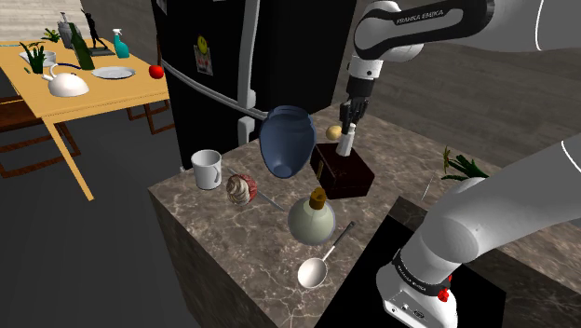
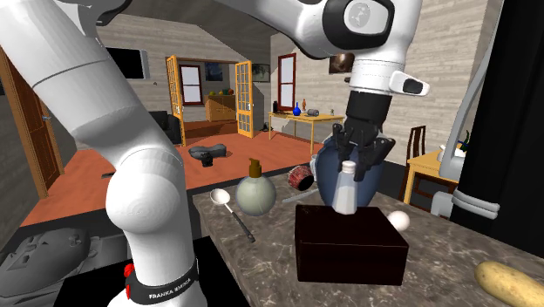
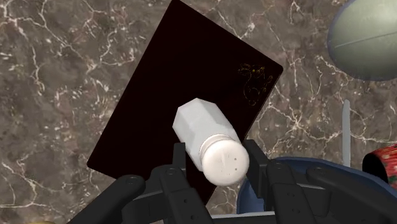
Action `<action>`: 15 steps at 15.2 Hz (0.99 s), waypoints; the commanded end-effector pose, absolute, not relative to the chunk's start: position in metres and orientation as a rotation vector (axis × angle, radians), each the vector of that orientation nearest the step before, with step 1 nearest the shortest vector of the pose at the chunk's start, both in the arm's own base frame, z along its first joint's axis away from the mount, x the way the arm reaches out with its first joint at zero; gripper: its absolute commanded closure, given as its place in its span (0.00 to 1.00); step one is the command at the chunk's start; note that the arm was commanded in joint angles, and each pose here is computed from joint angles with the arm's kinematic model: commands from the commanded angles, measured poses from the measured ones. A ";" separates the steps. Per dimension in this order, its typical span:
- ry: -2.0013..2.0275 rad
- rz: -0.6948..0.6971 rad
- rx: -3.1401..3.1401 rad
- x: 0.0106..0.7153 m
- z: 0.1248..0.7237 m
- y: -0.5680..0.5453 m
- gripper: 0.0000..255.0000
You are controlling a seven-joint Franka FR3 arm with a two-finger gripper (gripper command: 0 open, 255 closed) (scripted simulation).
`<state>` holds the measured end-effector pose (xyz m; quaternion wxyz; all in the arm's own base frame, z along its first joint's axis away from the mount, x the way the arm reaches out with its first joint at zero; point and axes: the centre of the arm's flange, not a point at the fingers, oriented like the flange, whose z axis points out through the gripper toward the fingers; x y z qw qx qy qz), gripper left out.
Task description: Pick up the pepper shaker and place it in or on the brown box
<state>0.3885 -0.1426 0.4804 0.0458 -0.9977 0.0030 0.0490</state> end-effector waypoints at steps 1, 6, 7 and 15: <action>0.009 0.149 -3.047 0.389 0.470 -0.142 1.00; 0.009 0.149 -3.047 0.389 0.463 -0.142 1.00; 0.009 0.149 -3.047 0.389 0.463 -0.142 1.00; 0.009 0.149 -3.047 0.389 0.463 -0.142 0.00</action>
